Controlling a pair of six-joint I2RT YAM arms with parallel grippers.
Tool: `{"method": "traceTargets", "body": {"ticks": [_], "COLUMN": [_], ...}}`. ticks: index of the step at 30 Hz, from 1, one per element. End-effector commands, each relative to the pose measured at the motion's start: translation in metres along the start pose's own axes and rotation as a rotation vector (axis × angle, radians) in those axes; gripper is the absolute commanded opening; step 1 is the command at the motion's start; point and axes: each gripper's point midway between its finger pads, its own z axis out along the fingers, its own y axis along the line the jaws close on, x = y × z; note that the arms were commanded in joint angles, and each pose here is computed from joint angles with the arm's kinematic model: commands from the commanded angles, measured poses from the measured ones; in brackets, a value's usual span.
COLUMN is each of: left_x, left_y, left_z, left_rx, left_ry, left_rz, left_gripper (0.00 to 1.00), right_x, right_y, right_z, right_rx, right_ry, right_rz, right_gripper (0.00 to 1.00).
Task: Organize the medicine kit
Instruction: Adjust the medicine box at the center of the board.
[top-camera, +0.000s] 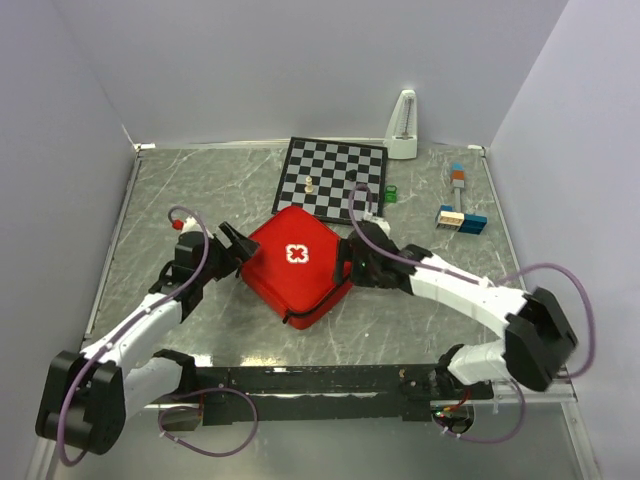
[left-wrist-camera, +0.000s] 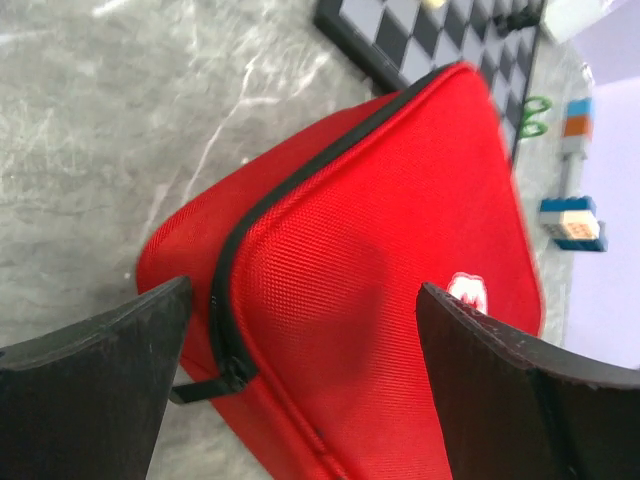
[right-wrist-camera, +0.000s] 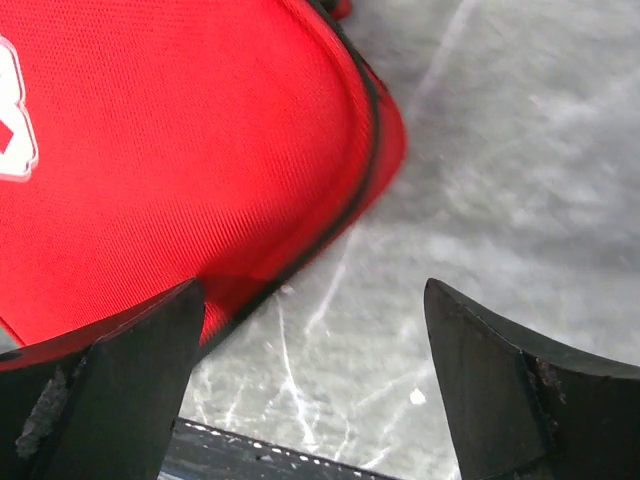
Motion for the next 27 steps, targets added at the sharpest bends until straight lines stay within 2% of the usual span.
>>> {"method": "traceTargets", "body": {"ticks": [1,5,13,16,23,27], "left_x": [0.007,0.015,-0.003,-0.002,-0.001,-0.014], "left_y": [-0.022,-0.014,0.011,0.013,0.017,0.017], "left_z": [0.005,0.006,0.003,0.005,0.008,-0.005], "left_rx": [0.128,0.12,-0.022,-0.04,-0.069,-0.088], "left_ry": [0.046,0.054,-0.053,-0.038,-0.035,-0.087], "left_rz": [0.0,-0.024,-0.034,-0.047,-0.053,-0.035], "left_gripper": [0.95,0.93,0.92,0.91,0.89,0.91], "right_x": [-0.026,-0.051,-0.093,-0.107,-0.139,-0.158], "right_y": [0.05,0.081,0.121,0.13,0.145,0.132], "right_z": [0.017,0.035,0.072,0.084,0.089,0.065], "right_rx": [-0.192,-0.282,-0.325,-0.318,-0.328,-0.261], "right_ry": [0.034,0.042,0.058,0.062,0.03,-0.054], "right_rz": [-0.099,-0.134,-0.171,-0.188,-0.235,-0.232], "right_gripper": [0.97,0.96,0.92,0.91,0.92,0.93]}}
